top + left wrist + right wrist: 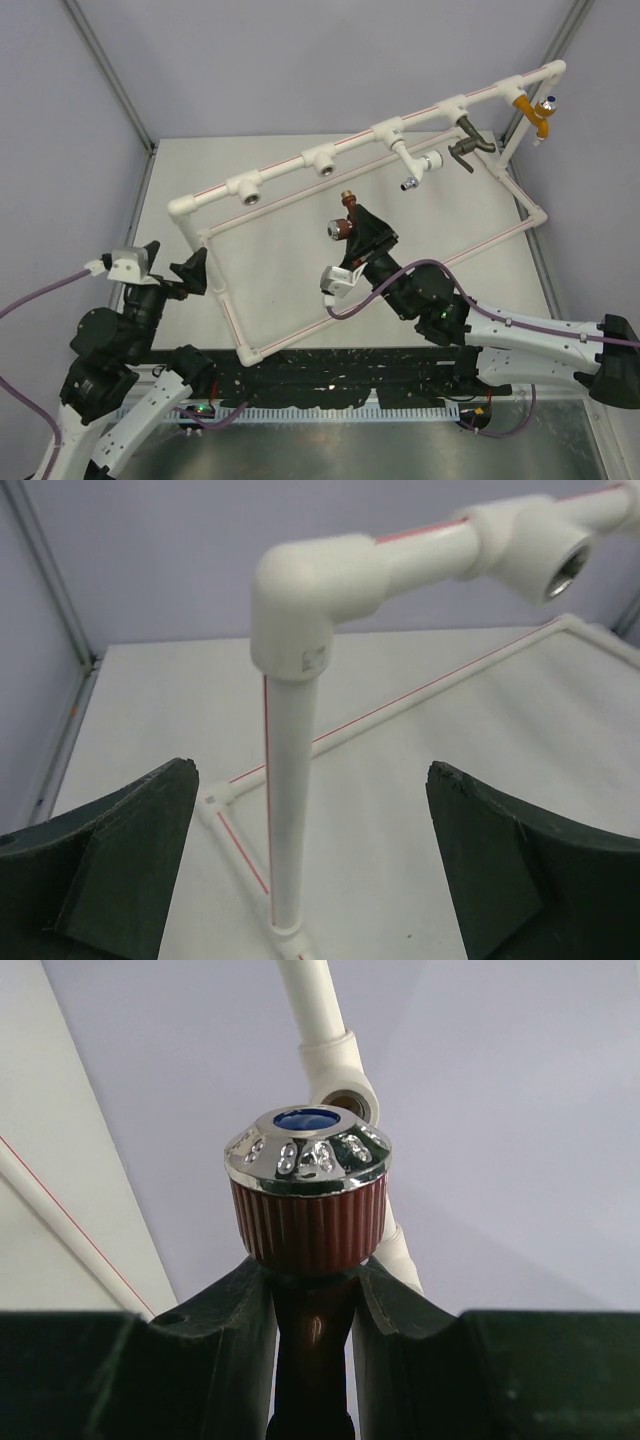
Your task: Install the water faucets
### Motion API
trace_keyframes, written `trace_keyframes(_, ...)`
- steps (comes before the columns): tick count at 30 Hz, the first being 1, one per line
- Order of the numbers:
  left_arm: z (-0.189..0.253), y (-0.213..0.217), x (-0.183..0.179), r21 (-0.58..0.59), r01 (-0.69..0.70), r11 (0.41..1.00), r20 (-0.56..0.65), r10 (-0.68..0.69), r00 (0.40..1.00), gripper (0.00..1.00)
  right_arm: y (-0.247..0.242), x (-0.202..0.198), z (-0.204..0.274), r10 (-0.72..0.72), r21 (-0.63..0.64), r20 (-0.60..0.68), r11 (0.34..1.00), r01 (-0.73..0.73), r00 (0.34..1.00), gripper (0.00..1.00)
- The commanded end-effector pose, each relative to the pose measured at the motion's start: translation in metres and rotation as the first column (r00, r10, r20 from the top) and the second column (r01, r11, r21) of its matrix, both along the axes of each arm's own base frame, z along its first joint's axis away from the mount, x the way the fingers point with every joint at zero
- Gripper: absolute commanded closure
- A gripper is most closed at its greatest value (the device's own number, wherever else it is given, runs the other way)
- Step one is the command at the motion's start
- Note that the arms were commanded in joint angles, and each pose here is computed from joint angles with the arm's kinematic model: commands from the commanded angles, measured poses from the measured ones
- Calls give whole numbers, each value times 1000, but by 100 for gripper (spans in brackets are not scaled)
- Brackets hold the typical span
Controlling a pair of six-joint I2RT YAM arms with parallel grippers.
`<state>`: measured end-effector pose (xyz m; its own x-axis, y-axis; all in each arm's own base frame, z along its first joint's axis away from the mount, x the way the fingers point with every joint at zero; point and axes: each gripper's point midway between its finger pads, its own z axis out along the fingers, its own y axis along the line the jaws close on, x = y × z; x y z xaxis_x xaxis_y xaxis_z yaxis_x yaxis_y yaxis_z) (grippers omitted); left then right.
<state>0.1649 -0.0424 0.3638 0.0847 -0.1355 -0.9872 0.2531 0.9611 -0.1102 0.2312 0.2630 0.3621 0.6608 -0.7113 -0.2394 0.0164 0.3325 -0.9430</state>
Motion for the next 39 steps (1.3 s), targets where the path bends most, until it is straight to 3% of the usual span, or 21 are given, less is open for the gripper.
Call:
trace_keyframes(1,-31,32,30,81,-261,962,45,258,965,0,-10,-1,28,59,133,-21,989,-56,998,95)
trace_keyframes(6,-57,23,54,50,-308,950,65,305,950,0,-12,0,34,60,141,-8,988,-59,998,95)
trace_keyframes(15,-43,25,77,6,-395,919,150,390,909,2,-4,0,39,111,159,11,981,-112,994,95)
trace_keyframes(19,-44,29,83,1,-420,908,170,414,894,7,0,4,41,132,140,34,981,-135,991,95)
trace_keyframes(22,-43,29,86,-7,-413,911,177,408,896,19,0,7,41,132,135,46,981,-137,990,95)
trace_keyframes(25,-42,26,86,-3,-395,919,187,389,902,38,-4,9,39,95,116,85,988,-104,992,95)
trace_keyframes(29,-49,19,88,17,-358,933,176,350,920,70,-2,4,50,93,116,192,986,-116,977,95)
trace_keyframes(34,-54,12,87,30,-318,947,166,309,936,100,11,1,56,137,72,226,985,-157,964,95)
trace_keyframes(39,-56,10,86,33,-309,951,168,299,939,100,15,8,53,127,13,220,991,-134,967,95)
